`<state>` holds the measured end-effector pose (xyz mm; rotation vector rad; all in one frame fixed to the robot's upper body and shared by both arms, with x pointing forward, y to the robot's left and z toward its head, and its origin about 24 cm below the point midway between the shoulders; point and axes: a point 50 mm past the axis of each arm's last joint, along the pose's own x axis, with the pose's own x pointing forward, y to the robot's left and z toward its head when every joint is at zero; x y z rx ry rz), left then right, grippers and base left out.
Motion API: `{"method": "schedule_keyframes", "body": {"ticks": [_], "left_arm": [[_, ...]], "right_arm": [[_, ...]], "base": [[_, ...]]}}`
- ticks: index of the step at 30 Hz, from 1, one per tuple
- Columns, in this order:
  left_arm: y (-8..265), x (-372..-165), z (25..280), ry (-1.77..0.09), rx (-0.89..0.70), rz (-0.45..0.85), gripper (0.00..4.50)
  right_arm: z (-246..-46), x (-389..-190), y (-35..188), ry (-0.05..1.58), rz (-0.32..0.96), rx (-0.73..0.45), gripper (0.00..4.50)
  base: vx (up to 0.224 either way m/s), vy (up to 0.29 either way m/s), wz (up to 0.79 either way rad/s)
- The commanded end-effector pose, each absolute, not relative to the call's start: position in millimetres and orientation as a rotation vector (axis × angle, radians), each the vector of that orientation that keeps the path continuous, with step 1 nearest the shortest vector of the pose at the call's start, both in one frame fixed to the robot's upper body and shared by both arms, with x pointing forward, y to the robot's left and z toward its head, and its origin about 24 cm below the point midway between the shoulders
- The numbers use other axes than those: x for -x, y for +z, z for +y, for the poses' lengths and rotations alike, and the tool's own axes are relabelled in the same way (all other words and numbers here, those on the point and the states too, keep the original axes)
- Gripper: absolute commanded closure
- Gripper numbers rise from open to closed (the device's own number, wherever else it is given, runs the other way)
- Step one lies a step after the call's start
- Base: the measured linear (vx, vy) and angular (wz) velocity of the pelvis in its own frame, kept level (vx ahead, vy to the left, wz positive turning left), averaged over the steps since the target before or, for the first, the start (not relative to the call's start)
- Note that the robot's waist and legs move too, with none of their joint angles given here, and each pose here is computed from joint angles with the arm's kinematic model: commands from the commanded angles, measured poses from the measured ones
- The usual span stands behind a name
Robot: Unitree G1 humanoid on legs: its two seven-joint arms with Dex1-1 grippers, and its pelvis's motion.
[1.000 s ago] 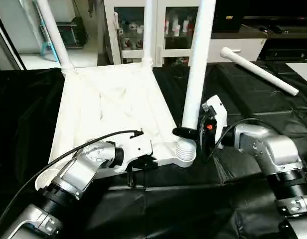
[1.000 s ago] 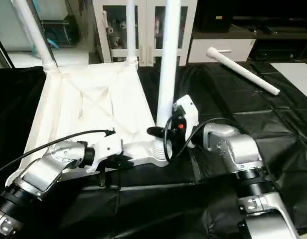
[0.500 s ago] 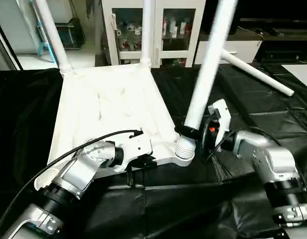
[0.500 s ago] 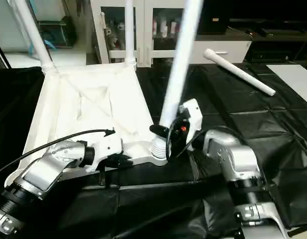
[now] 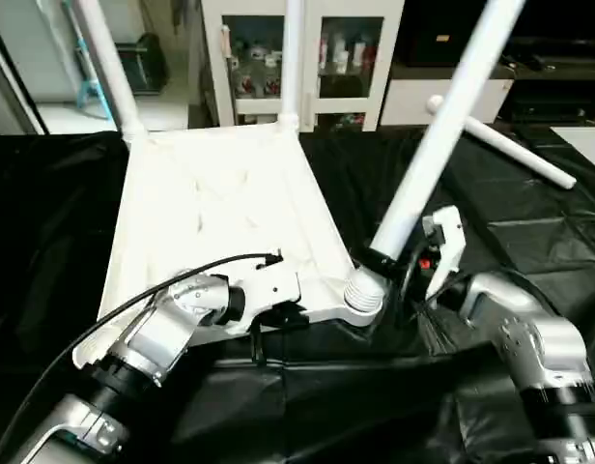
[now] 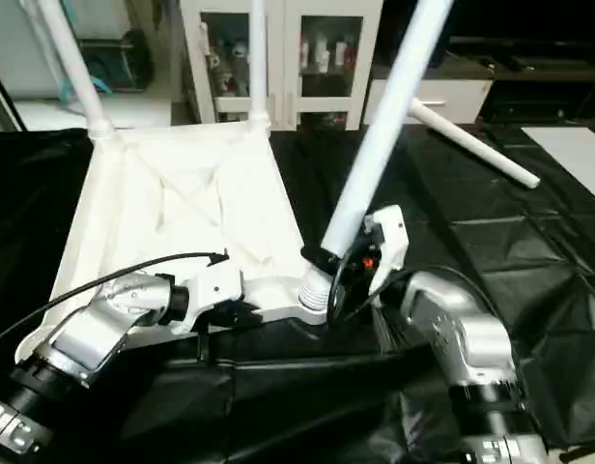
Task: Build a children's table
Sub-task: Insert table leg to table base
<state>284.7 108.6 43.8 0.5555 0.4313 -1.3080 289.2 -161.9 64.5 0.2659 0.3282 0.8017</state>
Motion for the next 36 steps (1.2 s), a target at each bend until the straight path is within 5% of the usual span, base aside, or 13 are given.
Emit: {"method": "schedule_keyframes", "body": {"ticks": [1, 11, 22, 36], "left_arm": [[43.2, -286.7, 106.3, -1.31, -0.573, 0.431, 4.5], [43.6, -287.9, 106.1, -1.302, -0.574, 0.431, 4.5], [43.8, -289.0, 105.8, -1.287, -0.571, 0.423, 4.5], [45.2, -290.9, 105.4, -1.296, -0.584, 0.421, 4.5]], "right_arm": [[-167.3, -274.4, 32.7, 0.749, 0.502, -0.232, 2.64], [-158.4, -263.9, 27.3, 0.806, 0.562, -0.093, 2.64], [-153.6, -260.5, 24.2, 0.719, 0.483, -0.17, 2.64], [-161.6, -243.9, 6.2, 0.826, 0.659, -0.007, 2.65]], "base": [[0.0, 0.0, 0.0], [0.0, 0.0, 0.0], [0.0, 0.0, 0.0], [0.018, -0.007, 0.03]]}}
